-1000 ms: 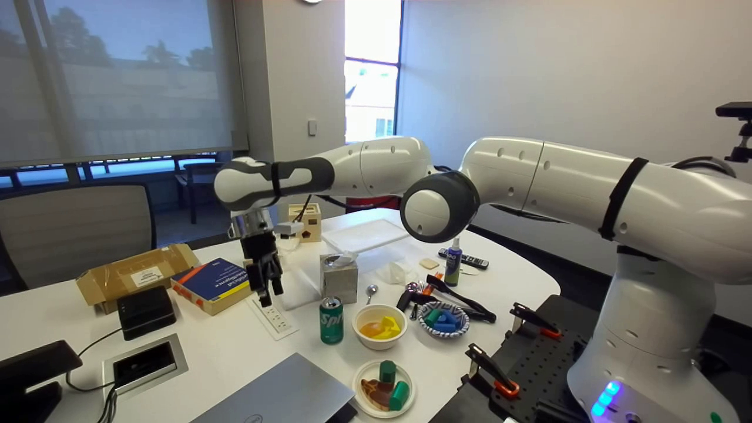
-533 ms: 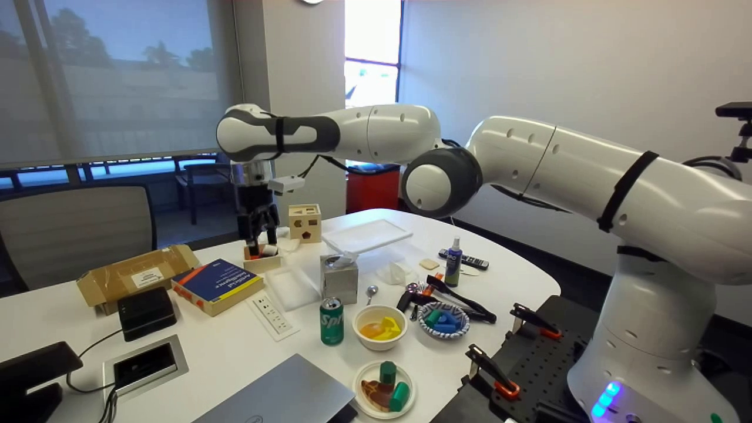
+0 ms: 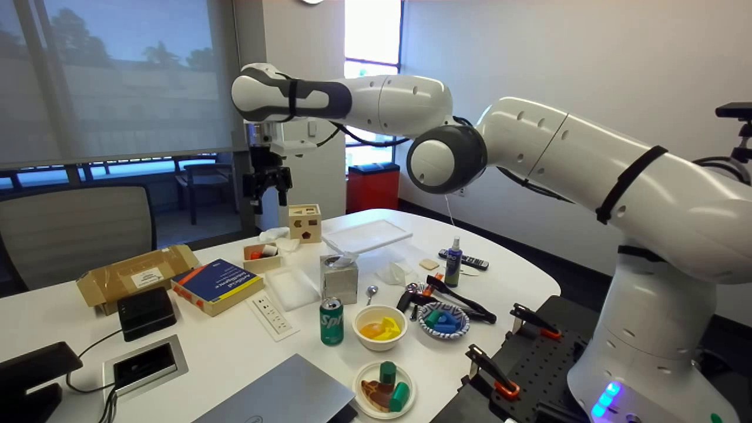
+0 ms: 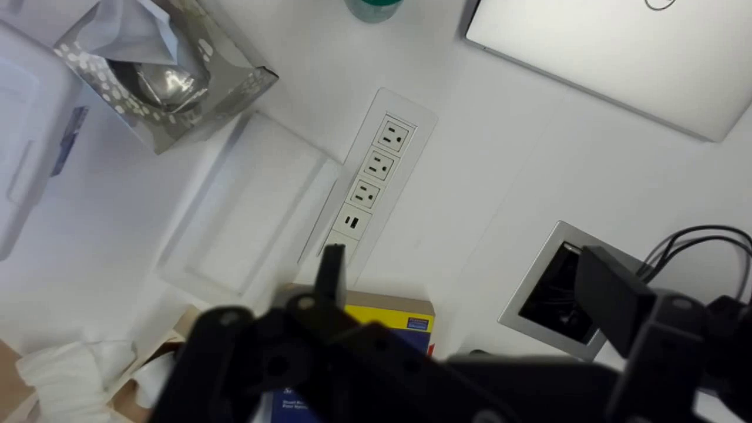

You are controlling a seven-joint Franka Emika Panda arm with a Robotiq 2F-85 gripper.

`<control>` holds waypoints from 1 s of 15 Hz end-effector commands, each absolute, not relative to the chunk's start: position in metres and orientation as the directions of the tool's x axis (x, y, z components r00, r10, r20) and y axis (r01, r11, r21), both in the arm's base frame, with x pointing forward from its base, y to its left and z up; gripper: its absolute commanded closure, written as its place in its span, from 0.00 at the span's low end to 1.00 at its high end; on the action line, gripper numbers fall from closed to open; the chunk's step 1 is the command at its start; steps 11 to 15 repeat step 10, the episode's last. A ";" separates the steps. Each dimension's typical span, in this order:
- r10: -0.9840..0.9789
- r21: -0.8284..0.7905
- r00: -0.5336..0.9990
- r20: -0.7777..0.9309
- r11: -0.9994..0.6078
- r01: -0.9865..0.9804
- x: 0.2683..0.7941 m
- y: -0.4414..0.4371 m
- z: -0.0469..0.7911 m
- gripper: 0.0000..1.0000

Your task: Fold the laptop

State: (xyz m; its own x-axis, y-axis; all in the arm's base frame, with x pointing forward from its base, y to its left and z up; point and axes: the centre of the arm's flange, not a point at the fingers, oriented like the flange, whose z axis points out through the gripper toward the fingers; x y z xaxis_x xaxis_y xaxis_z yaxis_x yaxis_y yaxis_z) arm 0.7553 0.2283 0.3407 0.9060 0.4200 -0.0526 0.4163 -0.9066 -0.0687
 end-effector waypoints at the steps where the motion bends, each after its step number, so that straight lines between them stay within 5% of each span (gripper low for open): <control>1: 0.321 -0.053 0.946 -0.043 -0.946 0.319 0.688 0.194 0.350 0.00; 3: 0.282 -0.053 0.959 -0.034 -0.959 0.280 0.689 0.188 0.355 0.00; 4: 0.332 -0.062 0.943 -0.040 -0.942 0.329 0.760 0.212 0.355 0.00; 15: 0.329 -0.063 0.943 -0.052 -0.943 0.326 0.759 0.213 0.350 0.00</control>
